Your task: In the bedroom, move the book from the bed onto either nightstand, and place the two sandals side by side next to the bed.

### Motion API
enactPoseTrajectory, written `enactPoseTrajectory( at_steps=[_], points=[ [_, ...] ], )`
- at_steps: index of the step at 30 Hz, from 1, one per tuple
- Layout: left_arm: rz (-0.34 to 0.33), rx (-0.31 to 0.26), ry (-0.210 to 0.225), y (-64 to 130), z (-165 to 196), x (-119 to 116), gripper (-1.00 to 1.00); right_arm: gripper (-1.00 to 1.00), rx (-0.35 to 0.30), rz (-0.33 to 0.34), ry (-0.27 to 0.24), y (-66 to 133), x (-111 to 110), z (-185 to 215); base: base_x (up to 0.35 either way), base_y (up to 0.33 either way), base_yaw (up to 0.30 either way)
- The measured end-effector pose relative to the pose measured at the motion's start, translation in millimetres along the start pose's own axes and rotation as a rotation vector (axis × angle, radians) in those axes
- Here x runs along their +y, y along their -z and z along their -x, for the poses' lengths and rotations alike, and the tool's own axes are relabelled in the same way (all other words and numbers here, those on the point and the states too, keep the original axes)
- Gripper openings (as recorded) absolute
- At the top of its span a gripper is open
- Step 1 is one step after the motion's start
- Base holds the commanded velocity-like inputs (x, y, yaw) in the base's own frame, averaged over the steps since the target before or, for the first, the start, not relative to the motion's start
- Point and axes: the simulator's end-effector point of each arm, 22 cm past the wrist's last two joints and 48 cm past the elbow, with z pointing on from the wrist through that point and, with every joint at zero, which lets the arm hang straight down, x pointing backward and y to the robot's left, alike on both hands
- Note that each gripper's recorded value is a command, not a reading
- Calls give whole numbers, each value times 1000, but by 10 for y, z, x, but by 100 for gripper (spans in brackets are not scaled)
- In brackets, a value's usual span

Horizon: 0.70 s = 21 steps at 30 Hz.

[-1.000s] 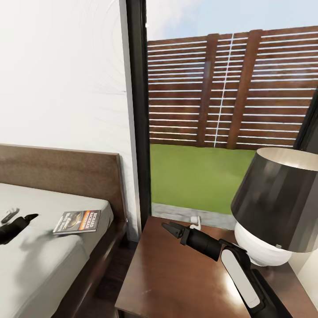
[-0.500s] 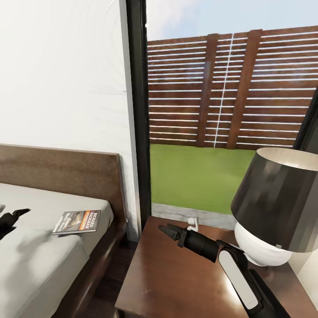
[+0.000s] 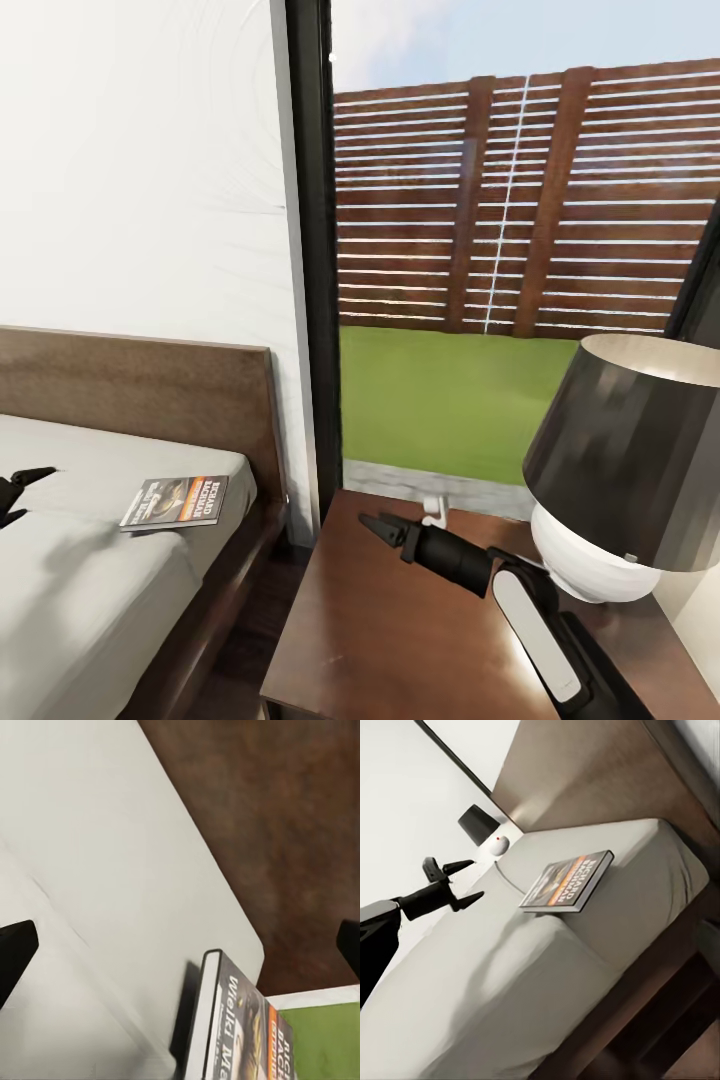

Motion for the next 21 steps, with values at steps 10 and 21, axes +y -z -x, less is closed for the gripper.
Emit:
enactPoseTrajectory(
  at_steps=[10,21],
  points=[
    [-2,-13,-34,110,195,-51,100,100,9,-16,-25,5,-94,-73,0,0,0],
    [-91,-108,-73,371,844,-515,100,100,-29,-2,2,15,-42,153,0,0,0]
  ],
)
